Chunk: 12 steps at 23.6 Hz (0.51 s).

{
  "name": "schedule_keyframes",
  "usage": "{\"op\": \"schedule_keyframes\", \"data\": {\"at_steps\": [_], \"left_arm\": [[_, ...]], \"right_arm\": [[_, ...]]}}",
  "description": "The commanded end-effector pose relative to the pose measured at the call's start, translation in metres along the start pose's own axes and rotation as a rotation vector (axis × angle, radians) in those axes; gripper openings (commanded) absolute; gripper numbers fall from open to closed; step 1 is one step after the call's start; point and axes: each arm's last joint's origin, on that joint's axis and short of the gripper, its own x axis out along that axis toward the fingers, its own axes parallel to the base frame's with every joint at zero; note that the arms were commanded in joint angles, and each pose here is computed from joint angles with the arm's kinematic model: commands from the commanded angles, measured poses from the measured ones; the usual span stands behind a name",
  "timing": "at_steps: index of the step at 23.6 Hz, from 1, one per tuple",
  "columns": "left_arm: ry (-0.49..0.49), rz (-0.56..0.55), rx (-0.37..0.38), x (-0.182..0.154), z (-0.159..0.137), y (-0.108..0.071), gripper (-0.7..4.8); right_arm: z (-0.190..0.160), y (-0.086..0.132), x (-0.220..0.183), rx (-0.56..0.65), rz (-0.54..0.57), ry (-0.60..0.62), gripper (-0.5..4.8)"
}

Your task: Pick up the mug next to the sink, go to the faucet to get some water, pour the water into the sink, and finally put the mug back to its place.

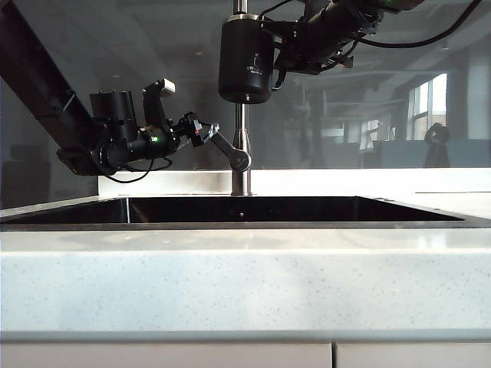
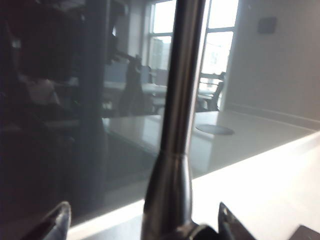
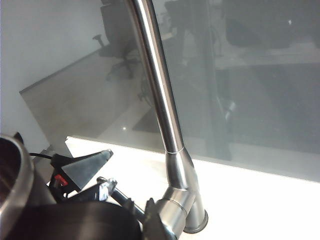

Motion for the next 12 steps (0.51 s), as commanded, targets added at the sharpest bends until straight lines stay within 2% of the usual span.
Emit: {"op": "schedule_keyframes", "data": {"at_steps": [1,6,8,11,12], "left_arm": [[-0.003,0.098,-0.004,-0.003,0.001,0.009,3.69],[-0.020,-0.022,-0.050,-0.004,0.005,0.006,3.71],[-0.050,-0.094,-0.062,-0.005,0.010,0.003,3.71],[-0.097,-0.119,-0.068,-0.006,0.016,0.002,3.71],[-0.124,-0.127,-0.050,-0.007,0.019,0.001,3.71]], "right_arm": [[0.014,0.004,-0.003,0.003,0.022,-0.076,-0.01],[0.014,0.004,-0.003,0.001,0.021,-0.075,-0.01],[0.014,0.004,-0.004,-0.041,0.019,-0.076,-0.01],[0.017,0.005,-0.007,-0.121,0.011,-0.061,-0.01],[0.020,0.006,-0.011,-0.184,0.006,-0.044,-0.01]]}}
